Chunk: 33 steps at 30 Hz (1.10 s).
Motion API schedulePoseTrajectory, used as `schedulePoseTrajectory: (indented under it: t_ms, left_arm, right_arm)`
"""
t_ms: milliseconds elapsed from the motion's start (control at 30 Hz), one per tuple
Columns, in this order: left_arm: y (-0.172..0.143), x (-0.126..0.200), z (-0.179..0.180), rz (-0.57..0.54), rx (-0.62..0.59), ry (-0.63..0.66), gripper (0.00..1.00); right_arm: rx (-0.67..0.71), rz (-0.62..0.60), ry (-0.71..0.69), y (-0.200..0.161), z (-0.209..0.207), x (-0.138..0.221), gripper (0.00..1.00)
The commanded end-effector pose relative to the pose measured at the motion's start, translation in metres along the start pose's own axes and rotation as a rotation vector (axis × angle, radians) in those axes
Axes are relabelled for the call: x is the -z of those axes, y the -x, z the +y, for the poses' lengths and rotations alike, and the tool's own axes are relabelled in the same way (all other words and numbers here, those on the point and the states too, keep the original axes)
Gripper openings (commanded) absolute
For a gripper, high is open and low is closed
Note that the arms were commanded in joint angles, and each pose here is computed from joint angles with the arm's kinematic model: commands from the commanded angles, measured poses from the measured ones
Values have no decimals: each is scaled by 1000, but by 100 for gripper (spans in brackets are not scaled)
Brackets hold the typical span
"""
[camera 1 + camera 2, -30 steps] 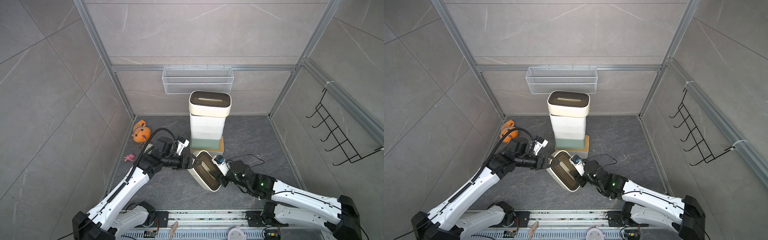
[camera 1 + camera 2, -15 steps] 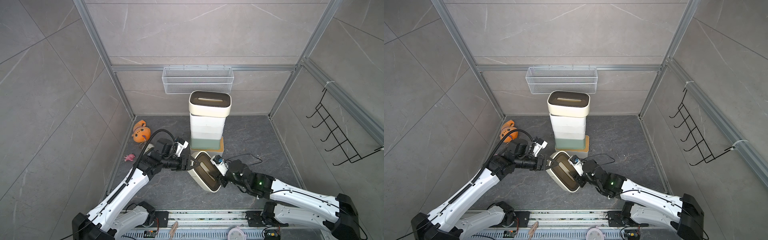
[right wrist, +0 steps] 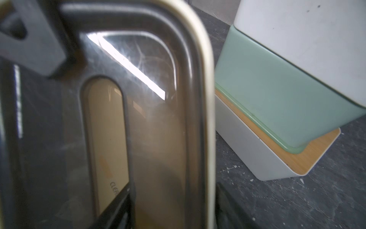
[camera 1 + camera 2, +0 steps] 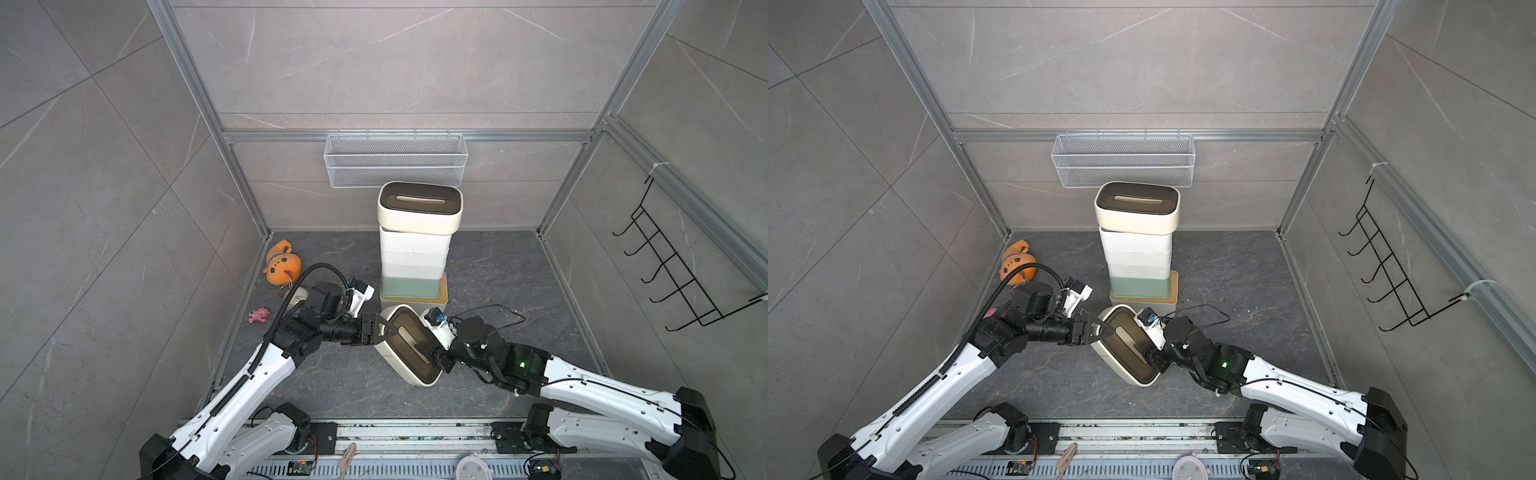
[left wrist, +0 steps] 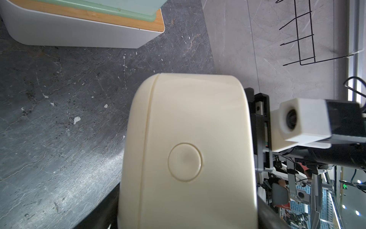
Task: Stack the tissue boxes
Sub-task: Place the tissue box at the tissue box.
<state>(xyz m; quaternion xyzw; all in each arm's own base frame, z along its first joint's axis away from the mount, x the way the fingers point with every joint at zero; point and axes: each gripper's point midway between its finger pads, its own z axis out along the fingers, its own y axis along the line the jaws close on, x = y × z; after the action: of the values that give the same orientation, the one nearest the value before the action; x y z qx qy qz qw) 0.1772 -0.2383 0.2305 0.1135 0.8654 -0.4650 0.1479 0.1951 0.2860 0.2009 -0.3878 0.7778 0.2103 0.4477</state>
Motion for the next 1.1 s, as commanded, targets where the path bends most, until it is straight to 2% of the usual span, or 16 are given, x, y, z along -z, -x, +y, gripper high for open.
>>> schedulePoseTrajectory:
  t_ms: [0,200,300,333,500,700,900,1067]
  left_arm:
    - [8,8,-16,-50,-44,-52,68]
    - [8,10,-13,-81,-23,-38,68]
    - [11,14,-13,-116,-7,-37,68]
    - [12,16,-12,-132,-2,-32,68]
    - [24,32,-20,-237,22,-28,67]
    - [42,62,-41,-369,16,-31,67]
    - [66,106,-87,-509,-50,-81,67]
    - [90,149,-135,-629,-127,-126,67]
  right_arm:
    - [3,-36,-7,16,0,7,72]
    - [-8,-53,-21,23,-3,15,77]
    - [-23,-85,-32,34,-7,28,82]
    - [-31,-97,-36,39,-8,33,99]
    - [-62,-177,-39,59,-12,62,100]
    - [-109,-329,-47,83,-19,106,100]
    - [-159,-468,-100,86,-35,142,100]
    - [-184,-501,-121,75,-41,154,100]
